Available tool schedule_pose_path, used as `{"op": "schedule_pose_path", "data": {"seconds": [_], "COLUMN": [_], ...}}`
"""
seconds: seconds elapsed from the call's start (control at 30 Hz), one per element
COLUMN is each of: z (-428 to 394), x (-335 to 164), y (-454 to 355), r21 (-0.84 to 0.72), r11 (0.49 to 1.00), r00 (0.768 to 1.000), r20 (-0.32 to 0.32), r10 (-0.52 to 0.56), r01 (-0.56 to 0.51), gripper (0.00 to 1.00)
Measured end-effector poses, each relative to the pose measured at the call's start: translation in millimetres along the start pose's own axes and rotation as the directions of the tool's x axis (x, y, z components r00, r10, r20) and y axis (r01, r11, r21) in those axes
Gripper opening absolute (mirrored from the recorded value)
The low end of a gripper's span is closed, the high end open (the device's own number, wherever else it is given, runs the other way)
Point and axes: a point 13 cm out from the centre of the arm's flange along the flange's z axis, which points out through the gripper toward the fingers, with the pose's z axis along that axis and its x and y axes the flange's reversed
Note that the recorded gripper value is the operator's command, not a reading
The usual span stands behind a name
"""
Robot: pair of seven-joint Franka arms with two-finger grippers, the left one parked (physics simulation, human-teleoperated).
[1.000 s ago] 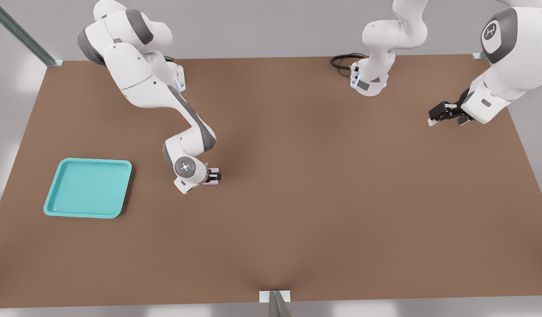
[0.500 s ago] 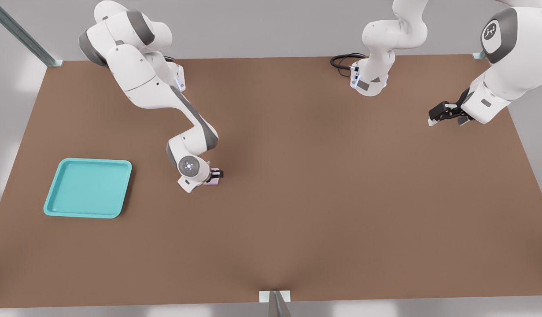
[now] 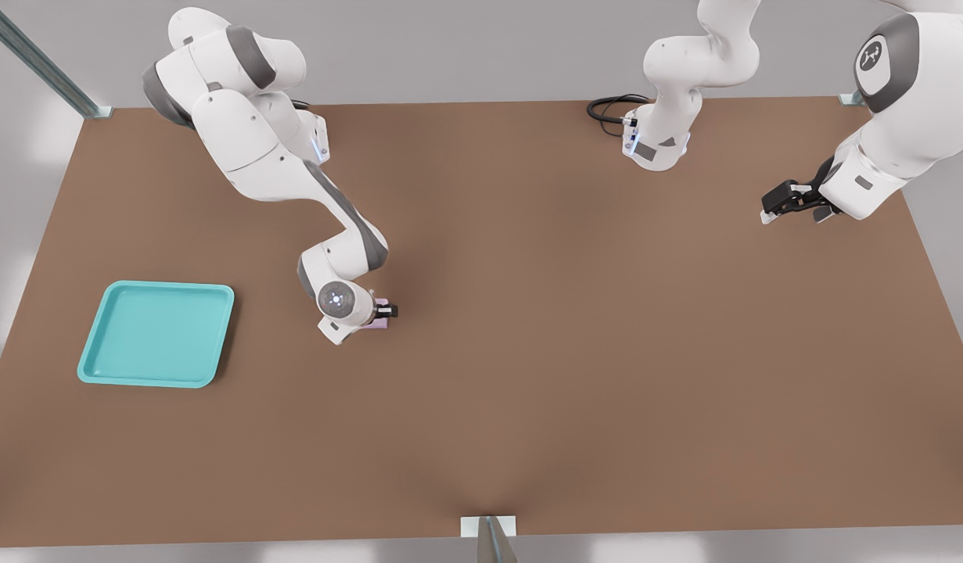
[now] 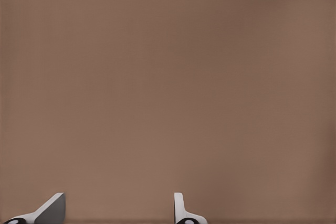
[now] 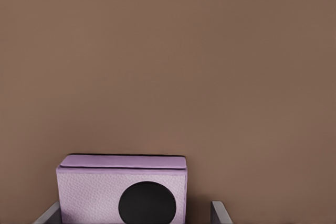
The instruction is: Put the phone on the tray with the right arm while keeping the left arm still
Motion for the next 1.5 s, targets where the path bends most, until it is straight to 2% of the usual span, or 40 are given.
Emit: {"op": "schedule_pose_path", "data": {"seconds": [0.13,0.23,0.53,0.73,0.93,1.13,1.23,1.3,1.37,1.5], "z": [6.0,7.5,-0.1,-67.6,-108.1,-118.5,-106.2,-83.9,-58.9,-26.9], "x": [-0.2,-0.9,-3.4,-28.1,-47.1,-59.1,-47.0,-35.6,-27.0,-27.7], "y": [-0.7,0.8,2.5,-30.3,-125.0,-273.7,-364.7,-411.9,-439.7,-451.3], "r21": [-0.002,-0.008,-0.012,-0.032,-0.055,-0.100,-0.127,-0.144,-0.150,-0.158], "r11": [1.000,1.000,1.000,0.999,0.985,0.943,0.909,0.894,0.895,0.921], "r00": [1.000,1.000,1.000,0.994,0.978,0.937,0.907,0.896,0.901,0.929], "r20": [-0.004,-0.002,0.015,0.097,0.122,0.117,0.095,0.070,0.052,0.050], "r10": [0.001,-0.002,-0.013,0.041,0.168,0.328,0.409,0.438,0.431,0.367], "r01": [-0.001,0.002,0.013,-0.038,-0.162,-0.318,-0.397,-0.425,-0.420,-0.356], "gripper": [1.00,0.84,0.78,0.78,0.78,0.78,0.78,0.78,0.78,0.79]}}
